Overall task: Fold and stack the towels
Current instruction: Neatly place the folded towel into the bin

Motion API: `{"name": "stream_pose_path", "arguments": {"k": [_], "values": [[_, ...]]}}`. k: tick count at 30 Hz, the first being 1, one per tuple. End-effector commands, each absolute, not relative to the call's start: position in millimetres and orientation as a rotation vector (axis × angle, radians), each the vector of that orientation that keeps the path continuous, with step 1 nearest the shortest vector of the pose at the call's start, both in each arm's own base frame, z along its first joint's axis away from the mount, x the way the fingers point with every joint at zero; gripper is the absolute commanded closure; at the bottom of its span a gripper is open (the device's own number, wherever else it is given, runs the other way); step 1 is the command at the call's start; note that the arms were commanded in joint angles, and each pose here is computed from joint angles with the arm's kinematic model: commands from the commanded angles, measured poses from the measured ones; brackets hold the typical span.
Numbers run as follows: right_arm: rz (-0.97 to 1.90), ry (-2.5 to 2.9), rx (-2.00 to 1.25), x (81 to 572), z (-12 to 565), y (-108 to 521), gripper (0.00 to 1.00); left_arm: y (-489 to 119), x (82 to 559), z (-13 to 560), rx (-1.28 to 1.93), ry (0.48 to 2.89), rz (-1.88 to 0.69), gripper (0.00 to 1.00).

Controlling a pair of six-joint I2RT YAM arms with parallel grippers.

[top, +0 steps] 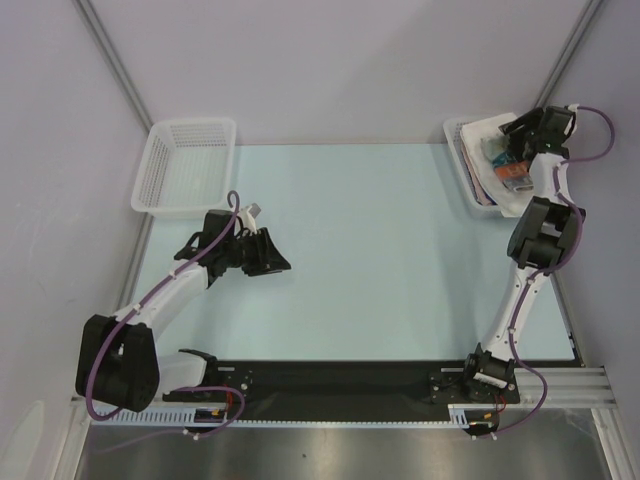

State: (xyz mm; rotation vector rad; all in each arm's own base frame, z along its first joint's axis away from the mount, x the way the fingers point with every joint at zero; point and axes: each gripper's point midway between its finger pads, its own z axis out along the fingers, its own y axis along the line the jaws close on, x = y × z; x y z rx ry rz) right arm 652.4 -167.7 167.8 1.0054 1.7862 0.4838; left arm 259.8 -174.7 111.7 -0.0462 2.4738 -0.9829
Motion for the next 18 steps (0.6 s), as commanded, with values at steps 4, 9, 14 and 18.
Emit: {"name": "stream_pose_path", "arguments": {"k": [4, 9, 14, 18], "values": [[0.467, 1.623, 0.798, 643, 253, -171, 0.28, -172, 268, 115, -0.035, 2.448, -0.967, 0.57], [0.442, 1.612, 0.797, 629, 279, -170, 0.30, -172, 267, 116, -0.034, 2.446, -0.969, 0.57], [0.461, 1.719, 0.880, 608, 252, -164, 0.84, -174, 268, 115, -0.033, 2.447, -0.976, 0.57], [0.440, 1.762, 0.918, 598, 228, -164, 1.00, -174, 267, 114, -0.037, 2.452, -0.980, 0.57]]}}
